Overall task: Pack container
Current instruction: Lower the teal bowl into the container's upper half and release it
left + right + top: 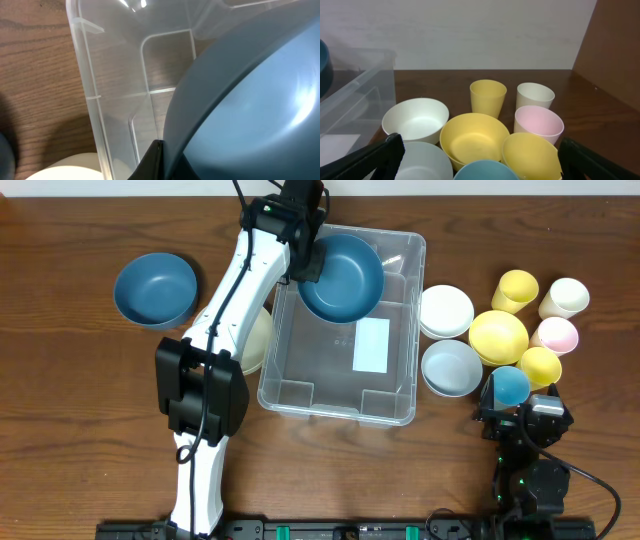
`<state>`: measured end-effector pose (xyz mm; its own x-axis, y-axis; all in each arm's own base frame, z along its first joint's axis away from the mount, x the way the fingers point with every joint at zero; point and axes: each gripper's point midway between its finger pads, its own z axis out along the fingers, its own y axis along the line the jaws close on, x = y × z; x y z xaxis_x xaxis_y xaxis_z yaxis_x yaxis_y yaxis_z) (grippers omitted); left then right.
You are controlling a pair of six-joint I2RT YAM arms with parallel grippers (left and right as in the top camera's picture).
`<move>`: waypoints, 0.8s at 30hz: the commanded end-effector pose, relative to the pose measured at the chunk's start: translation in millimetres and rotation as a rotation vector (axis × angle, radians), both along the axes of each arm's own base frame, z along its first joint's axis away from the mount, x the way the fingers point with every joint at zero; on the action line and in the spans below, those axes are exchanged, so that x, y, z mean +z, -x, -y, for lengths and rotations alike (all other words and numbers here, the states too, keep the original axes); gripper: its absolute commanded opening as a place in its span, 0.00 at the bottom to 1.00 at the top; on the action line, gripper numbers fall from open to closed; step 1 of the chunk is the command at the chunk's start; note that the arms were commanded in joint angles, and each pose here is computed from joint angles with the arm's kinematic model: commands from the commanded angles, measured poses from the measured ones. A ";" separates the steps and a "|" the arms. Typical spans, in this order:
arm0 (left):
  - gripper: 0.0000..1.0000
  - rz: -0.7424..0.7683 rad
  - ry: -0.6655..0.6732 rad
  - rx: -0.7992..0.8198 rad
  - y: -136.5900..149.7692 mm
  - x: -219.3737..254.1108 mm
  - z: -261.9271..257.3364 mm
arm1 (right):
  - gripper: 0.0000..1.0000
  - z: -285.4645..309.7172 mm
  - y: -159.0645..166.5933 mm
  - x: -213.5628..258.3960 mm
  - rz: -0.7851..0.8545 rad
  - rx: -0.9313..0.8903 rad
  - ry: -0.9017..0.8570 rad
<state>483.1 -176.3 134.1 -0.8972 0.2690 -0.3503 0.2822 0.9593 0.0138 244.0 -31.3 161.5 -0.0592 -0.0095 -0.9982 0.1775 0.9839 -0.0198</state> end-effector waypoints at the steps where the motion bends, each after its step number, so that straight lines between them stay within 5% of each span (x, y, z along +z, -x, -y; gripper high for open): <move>1: 0.06 0.001 -0.007 0.012 -2.8 -0.5 -3.3 | 0.99 -1.4 0.2 0.0 0.004 0.003 -0.013; 24: 0.06 0.004 -0.010 0.010 -5.7 -7.3 -6.8 | 0.99 -1.4 0.2 0.0 0.004 0.003 -0.013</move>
<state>486.6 -176.1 132.5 -0.8937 0.2658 -0.3613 0.2800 0.9599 0.0135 244.0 -31.3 161.5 -0.0592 -0.0095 -0.9982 0.1775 0.9839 -0.0198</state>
